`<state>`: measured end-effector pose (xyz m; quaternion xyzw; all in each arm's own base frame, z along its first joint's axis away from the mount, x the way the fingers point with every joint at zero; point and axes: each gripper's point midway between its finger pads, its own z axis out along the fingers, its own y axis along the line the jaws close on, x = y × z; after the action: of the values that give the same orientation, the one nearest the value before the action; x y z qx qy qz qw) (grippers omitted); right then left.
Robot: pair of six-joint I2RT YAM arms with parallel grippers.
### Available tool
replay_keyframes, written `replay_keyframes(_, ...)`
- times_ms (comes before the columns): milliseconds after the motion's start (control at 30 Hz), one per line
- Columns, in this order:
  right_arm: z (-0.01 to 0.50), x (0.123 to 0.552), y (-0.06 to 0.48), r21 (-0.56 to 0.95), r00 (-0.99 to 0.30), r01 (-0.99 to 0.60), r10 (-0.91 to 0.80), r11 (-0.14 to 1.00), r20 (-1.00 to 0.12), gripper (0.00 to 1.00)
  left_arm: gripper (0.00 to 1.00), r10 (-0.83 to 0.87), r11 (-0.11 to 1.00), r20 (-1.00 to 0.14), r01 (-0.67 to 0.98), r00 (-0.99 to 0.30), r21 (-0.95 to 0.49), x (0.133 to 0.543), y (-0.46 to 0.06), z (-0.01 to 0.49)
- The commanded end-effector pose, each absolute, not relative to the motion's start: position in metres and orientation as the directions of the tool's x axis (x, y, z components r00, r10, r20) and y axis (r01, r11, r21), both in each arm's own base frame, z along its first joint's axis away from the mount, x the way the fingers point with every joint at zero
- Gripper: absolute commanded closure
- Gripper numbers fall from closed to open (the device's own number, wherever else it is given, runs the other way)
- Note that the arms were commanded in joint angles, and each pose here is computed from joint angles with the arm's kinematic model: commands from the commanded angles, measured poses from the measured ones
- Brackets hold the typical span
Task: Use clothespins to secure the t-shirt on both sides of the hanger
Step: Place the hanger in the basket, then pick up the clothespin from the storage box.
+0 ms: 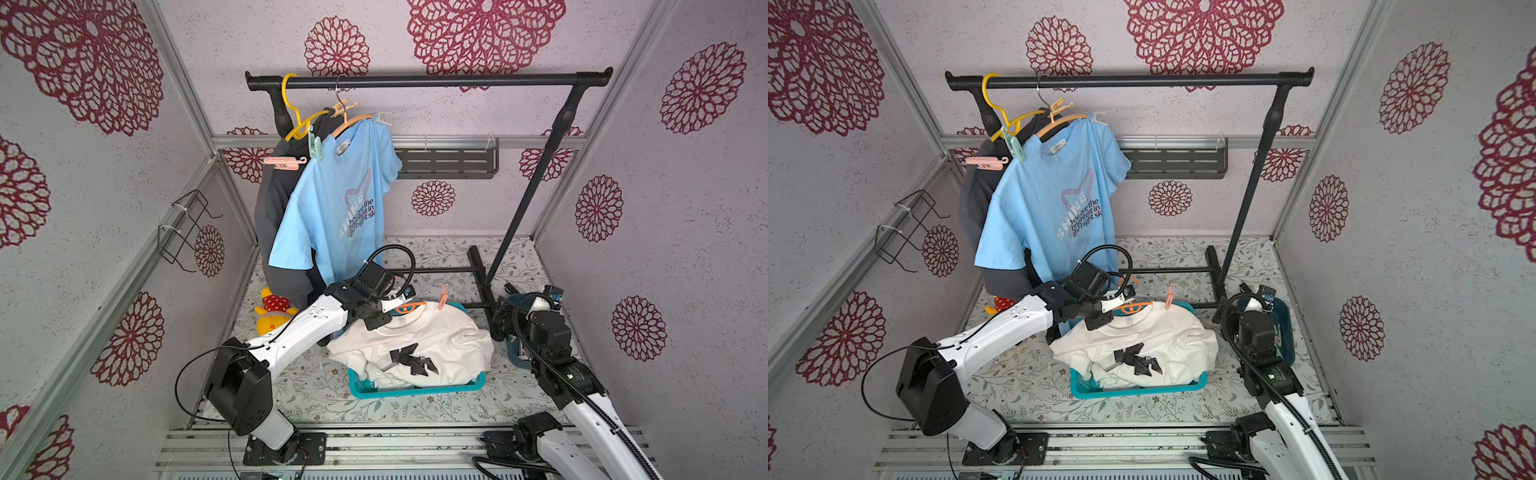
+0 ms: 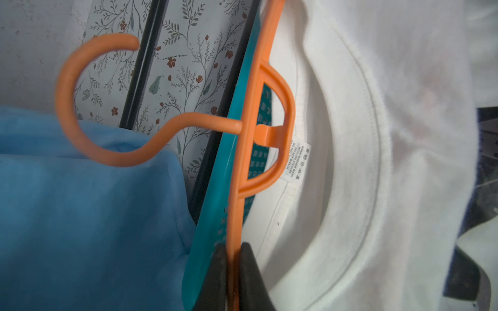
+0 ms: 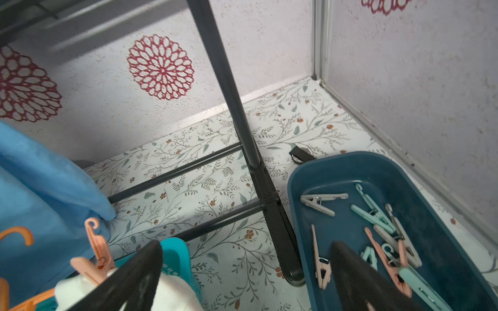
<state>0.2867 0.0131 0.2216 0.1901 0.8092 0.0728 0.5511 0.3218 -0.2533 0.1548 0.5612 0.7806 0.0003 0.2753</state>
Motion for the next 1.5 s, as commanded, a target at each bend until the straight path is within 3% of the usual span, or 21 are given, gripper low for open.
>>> replay_keyframes(0, 0.215, 0.291, 0.006, 0.431, -0.329, 0.268, 0.503, 0.861, -0.799, 0.01, 1.00, 0.838, 0.400, -0.495, 0.877, -0.231, 0.267, 0.330, -0.268, 0.161)
replay_keyframes(267, 0.189, 0.303, -0.024, 0.471, -0.340, 0.378, 0.593, 0.797, -0.730, 0.01, 0.73, 0.834, 0.447, -0.472, 0.851, -0.286, 0.274, 0.339, -0.257, 0.147)
replay_keyframes(467, 0.195, 0.302, -0.049, 0.457, -0.308, 0.456, 0.617, 0.763, -0.724, 0.01, 0.45, 0.819, 0.486, -0.479, 0.825, -0.317, 0.286, 0.339, -0.248, 0.156)
replay_keyframes(600, 0.197, 0.302, -0.054, 0.478, -0.313, 0.464, 0.643, 0.746, -0.699, 0.01, 0.37, 0.752, 0.566, -0.562, 0.775, -0.344, 0.282, 0.335, -0.243, 0.184)
replay_keyframes(700, 0.194, 0.305, -0.052, 0.507, -0.339, 0.446, 0.663, 0.738, -0.667, 0.02, 0.25, 0.670, 0.637, -0.657, 0.721, -0.344, 0.272, 0.331, -0.237, 0.210)
replay_keyframes(800, 0.185, 0.307, -0.053, 0.494, -0.367, 0.455, 0.662, 0.741, -0.654, 0.13, 0.01, 0.590, 0.689, -0.731, 0.685, -0.343, 0.235, 0.319, -0.230, 0.226)
replay_keyframes(967, 0.163, 0.313, -0.059, 0.435, -0.420, 0.492, 0.643, 0.754, -0.640, 0.47, 0.02, 0.477, 0.771, -0.789, 0.615, -0.387, 0.166, 0.310, -0.212, 0.247)
replay_keyframes(1100, 0.139, 0.316, -0.066, 0.421, -0.433, 0.547, 0.675, 0.724, -0.598, 0.52, 0.02, 0.419, 0.817, -0.792, 0.564, -0.443, 0.117, 0.310, -0.201, 0.246)
replay_keyframes(1233, 0.126, 0.325, -0.076, 0.463, -0.367, 0.619, 0.755, 0.634, -0.543, 0.60, 0.02, 0.368, 0.855, -0.790, 0.512, -0.490, 0.081, 0.314, -0.193, 0.242)
replay_keyframes(1467, 0.097, 0.330, -0.106, 0.435, -0.262, 0.769, 0.852, 0.468, -0.453, 0.62, 0.02, 0.352, 0.875, -0.792, 0.475, -0.498, 0.091, 0.314, -0.182, 0.244)
